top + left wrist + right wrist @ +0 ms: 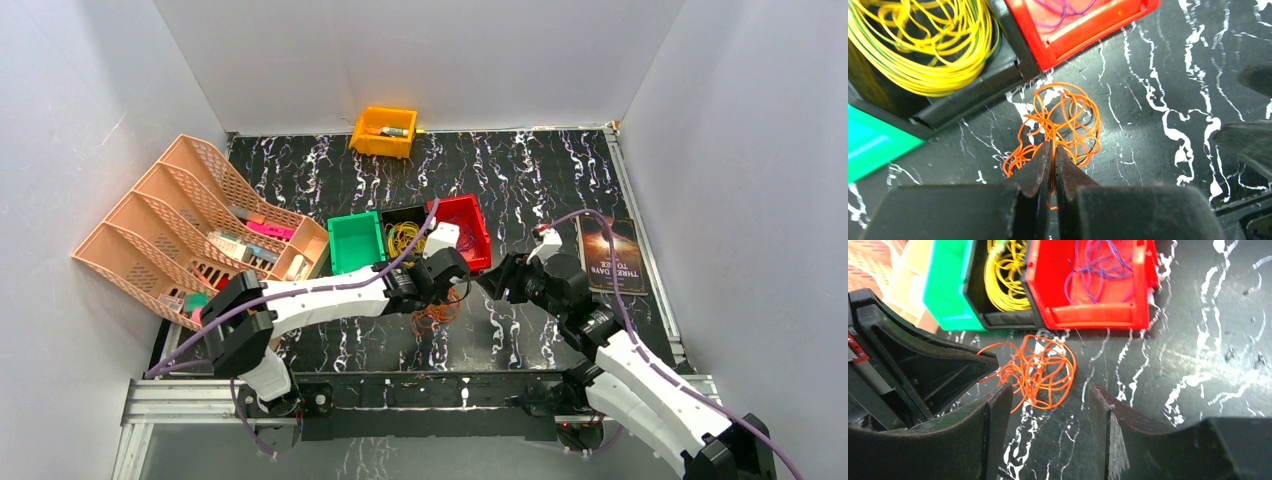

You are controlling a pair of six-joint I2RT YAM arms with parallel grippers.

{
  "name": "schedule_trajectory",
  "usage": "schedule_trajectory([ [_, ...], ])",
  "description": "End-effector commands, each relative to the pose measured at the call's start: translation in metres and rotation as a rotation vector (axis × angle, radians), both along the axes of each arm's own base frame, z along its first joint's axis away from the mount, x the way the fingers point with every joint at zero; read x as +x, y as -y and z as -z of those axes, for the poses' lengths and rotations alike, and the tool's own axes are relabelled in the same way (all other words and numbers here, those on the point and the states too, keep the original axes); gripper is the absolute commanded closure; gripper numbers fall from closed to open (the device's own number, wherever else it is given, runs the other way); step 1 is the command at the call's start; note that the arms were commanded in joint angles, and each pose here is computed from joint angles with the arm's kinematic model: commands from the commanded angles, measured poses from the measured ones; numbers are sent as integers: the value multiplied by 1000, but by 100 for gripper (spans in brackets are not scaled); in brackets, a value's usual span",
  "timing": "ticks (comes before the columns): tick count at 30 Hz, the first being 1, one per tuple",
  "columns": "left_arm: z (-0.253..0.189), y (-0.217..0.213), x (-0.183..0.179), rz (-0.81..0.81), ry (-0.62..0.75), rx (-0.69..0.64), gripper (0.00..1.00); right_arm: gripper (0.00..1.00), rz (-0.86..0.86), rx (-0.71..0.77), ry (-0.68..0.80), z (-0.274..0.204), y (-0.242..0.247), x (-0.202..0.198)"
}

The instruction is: Untangle the cables

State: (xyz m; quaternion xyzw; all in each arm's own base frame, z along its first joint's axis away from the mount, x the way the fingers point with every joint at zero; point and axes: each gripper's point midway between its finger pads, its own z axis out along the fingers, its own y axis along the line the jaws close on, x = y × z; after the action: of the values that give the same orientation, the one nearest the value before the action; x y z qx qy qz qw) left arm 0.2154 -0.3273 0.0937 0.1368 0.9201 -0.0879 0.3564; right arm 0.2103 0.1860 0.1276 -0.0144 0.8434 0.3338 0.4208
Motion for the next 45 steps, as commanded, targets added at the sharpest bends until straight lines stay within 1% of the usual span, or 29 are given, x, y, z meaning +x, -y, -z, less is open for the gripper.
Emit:
schedule_trajectory([
  [1,-82,2,11,104,165,-59,100,34,-78,72,202,-45,-13,7],
  [5,-116,8,1,239,204,-114,100,33,-71,71,318,-62,-12,15],
  [7,-126,11,-5,286,205,-144,100,32,-125,95,390,-77,-19,12],
  [11,-147,8,-10,302,230,-200,100,29,-301,142,540,-105,-39,-5],
  [14,-155,11,-13,301,232,-243,100,28,-369,170,595,-114,-47,-11],
  [15,-157,13,-13,301,230,-259,100,27,-392,169,574,-101,-49,-15],
  [19,-159,21,-16,305,212,-303,100,26,-428,231,565,-102,-57,-19],
  [27,-158,36,-23,351,182,-359,100,26,-365,278,500,-92,-60,-6],
  [31,-155,39,-27,374,163,-362,100,26,-318,310,478,-92,-60,2],
  [36,-159,43,-31,398,157,-386,100,27,-310,315,424,-83,-65,8],
  [38,-163,45,-32,405,158,-397,100,28,-303,305,386,-74,-66,11],
  [45,-191,49,-34,424,181,-445,100,41,-308,271,250,-38,-73,15],
])
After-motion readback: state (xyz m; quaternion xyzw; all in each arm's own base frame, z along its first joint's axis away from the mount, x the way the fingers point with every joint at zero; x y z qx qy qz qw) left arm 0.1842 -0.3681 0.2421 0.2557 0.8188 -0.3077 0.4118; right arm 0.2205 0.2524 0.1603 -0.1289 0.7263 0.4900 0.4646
